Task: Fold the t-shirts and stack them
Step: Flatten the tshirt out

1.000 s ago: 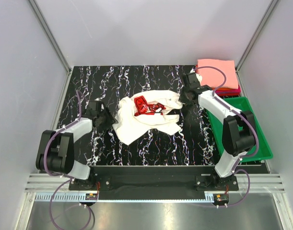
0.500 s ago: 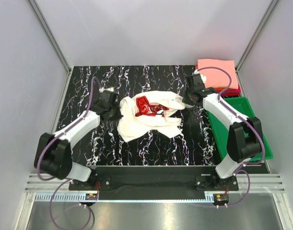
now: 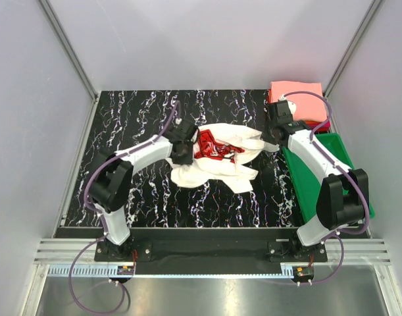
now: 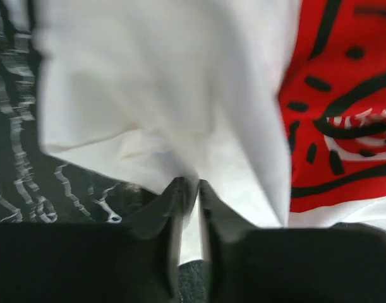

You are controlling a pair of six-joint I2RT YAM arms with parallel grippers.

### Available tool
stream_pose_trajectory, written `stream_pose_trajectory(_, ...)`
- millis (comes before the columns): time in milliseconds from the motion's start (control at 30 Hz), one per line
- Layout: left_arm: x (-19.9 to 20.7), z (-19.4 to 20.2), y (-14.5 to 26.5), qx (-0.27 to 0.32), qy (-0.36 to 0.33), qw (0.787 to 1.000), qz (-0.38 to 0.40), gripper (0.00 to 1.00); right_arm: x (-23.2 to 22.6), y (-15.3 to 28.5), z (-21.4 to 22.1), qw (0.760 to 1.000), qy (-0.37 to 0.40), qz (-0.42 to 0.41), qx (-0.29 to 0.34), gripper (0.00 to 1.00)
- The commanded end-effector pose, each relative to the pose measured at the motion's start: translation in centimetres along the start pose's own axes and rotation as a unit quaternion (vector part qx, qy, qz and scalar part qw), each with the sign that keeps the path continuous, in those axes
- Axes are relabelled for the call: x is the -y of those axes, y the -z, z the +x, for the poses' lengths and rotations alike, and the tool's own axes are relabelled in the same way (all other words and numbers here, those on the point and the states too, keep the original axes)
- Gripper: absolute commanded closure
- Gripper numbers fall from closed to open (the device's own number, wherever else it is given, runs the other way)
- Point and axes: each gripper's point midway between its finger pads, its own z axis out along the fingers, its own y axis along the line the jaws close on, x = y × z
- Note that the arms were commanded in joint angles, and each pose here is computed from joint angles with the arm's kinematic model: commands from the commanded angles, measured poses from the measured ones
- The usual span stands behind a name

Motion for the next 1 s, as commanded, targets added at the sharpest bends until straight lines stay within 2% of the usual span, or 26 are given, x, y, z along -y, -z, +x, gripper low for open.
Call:
stream_pose_trajectory(0, 5.1, -3.0, 3.1, 0.041, -0.043, 0.994, 0.091, 0.65, 0.0, 0.6, -0.8, 1.0, 0.005, -0.002, 0.014, 1.0)
stream_pose_trajectory(67, 5.9, -4.1, 4.4, 0.053, -0.051, 0.988, 0.134, 0.49, -0.1, 0.7, -0.7, 1.0, 0.004, -0.003, 0.012, 1.0)
stream_pose_trajectory(100, 5.7, -4.6, 4.8, 0.054, -0.049, 0.987, 0.146, 0.48, -0.2, 0.8, -0.8, 1.0, 0.004, -0.006, 0.012, 1.0)
stream_pose_trajectory(200, 1.5, -6.1, 6.0, 0.069, 0.002, 0.988, 0.137, 0.47, -0.3, 1.0, -0.9, 1.0, 0.006, -0.011, 0.013, 1.0)
stream_pose_trajectory(233, -1.7, -6.4, 6.2, 0.078, 0.034, 0.99, 0.116, 0.47, -0.4, 1.0, -1.1, 1.0, 0.007, -0.012, 0.015, 1.0)
stream_pose_trajectory(267, -3.1, -6.6, 6.3, 0.084, 0.054, 0.989, 0.108, 0.47, -0.4, 1.0, -1.0, 1.0, 0.008, -0.012, 0.013, 1.0)
stream_pose_trajectory(300, -6.1, -6.2, 6.2, 0.087, 0.086, 0.989, 0.088, 0.48, -0.6, 1.1, -1.1, 1.0, 0.008, -0.015, 0.014, 1.0)
stream_pose_trajectory(367, -8.0, -6.1, 5.9, 0.098, 0.131, 0.982, 0.09, 0.48, -0.7, 1.1, -1.3, 1.0, 0.009, -0.017, 0.014, 1.0)
stream_pose_trajectory(400, -9.3, -4.3, 4.8, 0.082, 0.156, 0.98, 0.09, 0.49, -0.7, 1.0, -1.3, 1.0, 0.01, -0.016, 0.015, 1.0)
stream_pose_trajectory(467, -8.5, -4.4, 4.9, 0.097, 0.176, 0.97, 0.14, 0.49, -0.8, 0.8, -1.4, 1.0, 0.01, -0.015, 0.014, 1.0)
stream_pose_trajectory(500, -8.3, -3.1, 4.1, 0.086, 0.181, 0.968, 0.148, 0.5, -0.9, 0.8, -1.3, 1.0, 0.011, -0.017, 0.012, 1.0)
stream_pose_trajectory(633, -5.1, -3.4, 4.3, 0.084, 0.168, 0.952, 0.242, 0.47, -1.5, 0.8, -1.1, 0.999, 0.008, -0.031, 0.005, 1.0)
stream_pose_trajectory(700, -3.7, -3.7, 4.7, 0.085, 0.151, 0.951, 0.257, 0.47, -1.6, 0.9, -1.0, 0.999, 0.009, -0.035, 0.002, 1.0)
stream_pose_trajectory(800, -3.1, -3.0, 4.0, 0.074, 0.122, 0.961, 0.239, 0.47, -1.5, 1.1, -0.9, 0.999, 0.009, -0.038, 0.002, 1.0)
stream_pose_trajectory(967, -2.3, -1.2, 1.0, 0.021, 0.129, 0.962, 0.242, 0.47, -1.3, 1.4, -0.8, 0.999, 0.008, -0.037, 0.004, 1.0)
